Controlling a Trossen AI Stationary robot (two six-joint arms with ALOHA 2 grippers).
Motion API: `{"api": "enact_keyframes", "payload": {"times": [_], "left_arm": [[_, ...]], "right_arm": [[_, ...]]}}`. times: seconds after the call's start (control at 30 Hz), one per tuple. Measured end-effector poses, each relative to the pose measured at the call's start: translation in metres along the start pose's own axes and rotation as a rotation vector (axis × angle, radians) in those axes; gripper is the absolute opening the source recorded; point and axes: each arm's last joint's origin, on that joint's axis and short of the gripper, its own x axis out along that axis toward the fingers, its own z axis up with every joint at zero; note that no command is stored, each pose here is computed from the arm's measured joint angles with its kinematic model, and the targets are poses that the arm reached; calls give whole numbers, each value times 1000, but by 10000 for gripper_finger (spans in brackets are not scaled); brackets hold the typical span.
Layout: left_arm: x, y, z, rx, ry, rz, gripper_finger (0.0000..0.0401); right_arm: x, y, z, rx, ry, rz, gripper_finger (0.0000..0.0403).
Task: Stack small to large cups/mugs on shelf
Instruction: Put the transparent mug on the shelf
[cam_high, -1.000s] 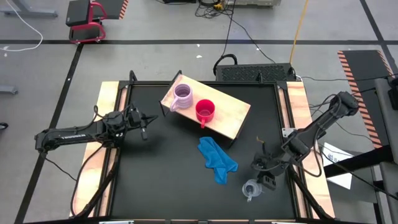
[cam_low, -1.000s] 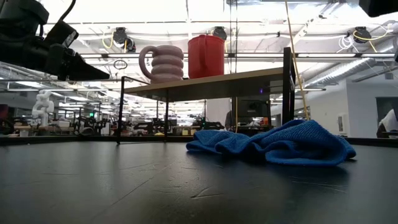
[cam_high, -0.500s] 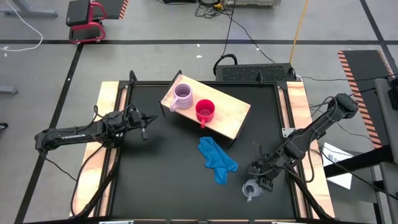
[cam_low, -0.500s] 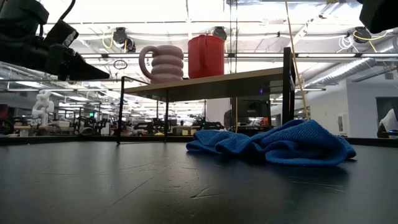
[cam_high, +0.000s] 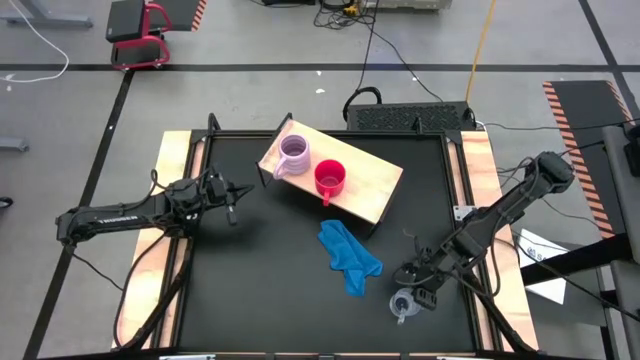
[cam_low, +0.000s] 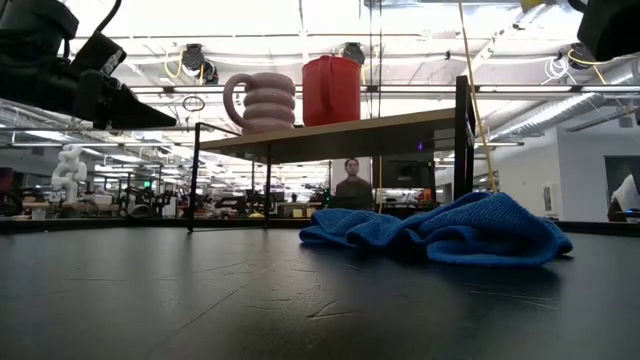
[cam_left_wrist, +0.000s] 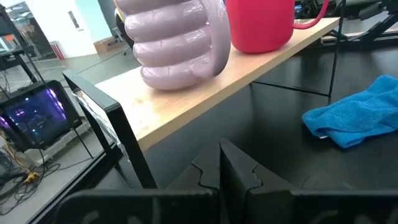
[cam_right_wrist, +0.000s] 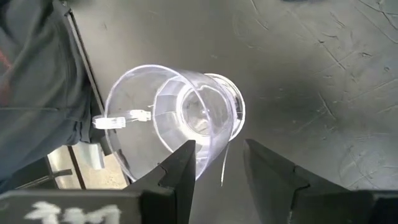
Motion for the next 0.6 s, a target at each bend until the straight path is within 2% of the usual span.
{"api": "enact_keyframes", "payload": {"times": [0.27, 0.6], "left_arm": [[0, 0, 0, 0, -2, 0, 3], [0, 0, 0, -2, -2, 0, 3]], "right_arm": [[0, -2, -1, 2, 10, -18, 124], [0, -5, -1, 6, 21, -45, 57]]}}
